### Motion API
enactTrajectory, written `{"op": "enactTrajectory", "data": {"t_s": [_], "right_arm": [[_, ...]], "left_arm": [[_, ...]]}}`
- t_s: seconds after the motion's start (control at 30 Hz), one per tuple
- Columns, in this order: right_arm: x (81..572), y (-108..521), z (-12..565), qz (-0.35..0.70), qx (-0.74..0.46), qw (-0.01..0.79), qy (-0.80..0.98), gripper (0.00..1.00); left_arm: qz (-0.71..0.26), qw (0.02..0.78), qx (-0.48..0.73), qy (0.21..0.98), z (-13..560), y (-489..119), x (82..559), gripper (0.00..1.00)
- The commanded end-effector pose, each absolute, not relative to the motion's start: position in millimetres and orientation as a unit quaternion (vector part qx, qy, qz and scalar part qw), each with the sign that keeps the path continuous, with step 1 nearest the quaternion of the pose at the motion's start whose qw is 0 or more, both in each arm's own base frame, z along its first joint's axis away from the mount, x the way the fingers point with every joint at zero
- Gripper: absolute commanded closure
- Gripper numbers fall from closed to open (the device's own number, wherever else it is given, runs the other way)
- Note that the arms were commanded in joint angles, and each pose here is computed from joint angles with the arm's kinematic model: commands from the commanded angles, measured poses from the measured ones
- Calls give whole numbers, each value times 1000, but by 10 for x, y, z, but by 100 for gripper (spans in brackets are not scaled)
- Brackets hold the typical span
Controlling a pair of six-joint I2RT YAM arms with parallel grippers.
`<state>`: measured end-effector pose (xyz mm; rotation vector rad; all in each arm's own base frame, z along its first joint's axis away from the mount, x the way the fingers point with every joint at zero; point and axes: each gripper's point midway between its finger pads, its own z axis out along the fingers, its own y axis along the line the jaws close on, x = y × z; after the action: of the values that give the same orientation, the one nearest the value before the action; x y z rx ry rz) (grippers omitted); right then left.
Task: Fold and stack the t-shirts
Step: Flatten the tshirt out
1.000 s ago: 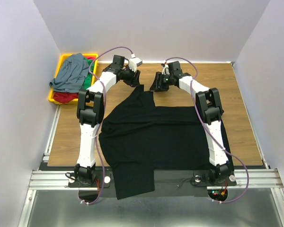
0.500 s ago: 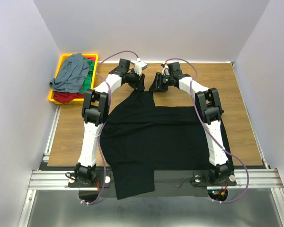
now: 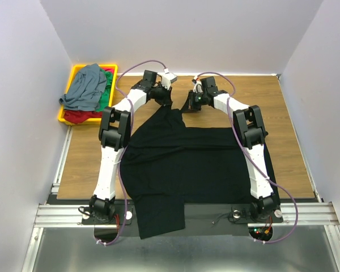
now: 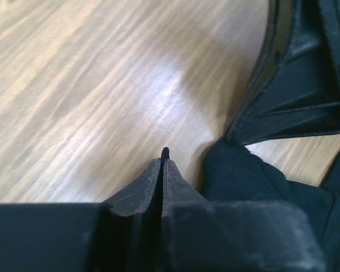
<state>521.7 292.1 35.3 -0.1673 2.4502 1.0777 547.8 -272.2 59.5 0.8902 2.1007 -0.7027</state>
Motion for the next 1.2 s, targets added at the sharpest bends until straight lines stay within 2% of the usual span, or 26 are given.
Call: {"op": "enactTrajectory", "data": {"t_s": [0.0, 0.13, 0.3, 0.6, 0.73, 0.8, 0.83, 0.9, 0.93, 0.97, 1.03, 1.07, 1.1, 1.17], "right_arm": [[5298, 2827, 458, 347, -76, 270, 895, 99], [5449, 2652, 586, 306, -69, 314, 896, 99], [5660, 2476, 657, 250, -61, 367, 894, 100], [5929, 2384, 565, 207, -64, 401, 890, 99], [6086, 2434, 520, 206, -68, 412, 885, 99], [6185, 2443, 630, 202, -75, 429, 877, 99], [6213, 2444, 624, 199, -77, 432, 876, 93], [6237, 2379, 730, 185, -81, 443, 874, 76], [6209, 2367, 780, 181, -85, 445, 873, 62], [6204, 2311, 1081, 169, -91, 468, 863, 34], [6094, 2215, 1172, 154, -102, 469, 864, 22], [6029, 2167, 1568, 146, -119, 495, 848, 22], [5916, 2071, 1498, 134, -124, 484, 856, 20], [5745, 1943, 1888, 118, -151, 506, 841, 16]], "left_arm": [[-259, 443, 337, 789, 1252, -2593, 5708, 89], [-237, 459, 324, 793, 1309, -2407, 5790, 93], [-220, 461, 301, 805, 1190, -2225, 5932, 93], [-199, 473, 273, 814, 1203, -2025, 6195, 91], [-174, 476, 267, 819, 1193, -1960, 6318, 79], [-158, 486, 263, 818, 1238, -1912, 6399, 64], [-147, 493, 257, 818, 1280, -1861, 6443, 53], [-138, 506, 250, 814, 1436, -1791, 6480, 48], [-136, 511, 247, 812, 1509, -1758, 6483, 46], [-132, 521, 242, 808, 1685, -1703, 6458, 44], [-138, 518, 244, 808, 1761, -1679, 6346, 44], [-140, 532, 249, 797, 2045, -1677, 6244, 44], [-143, 536, 253, 793, 2121, -1681, 6173, 44], [-157, 529, 263, 792, 2200, -1696, 5899, 44]]}}
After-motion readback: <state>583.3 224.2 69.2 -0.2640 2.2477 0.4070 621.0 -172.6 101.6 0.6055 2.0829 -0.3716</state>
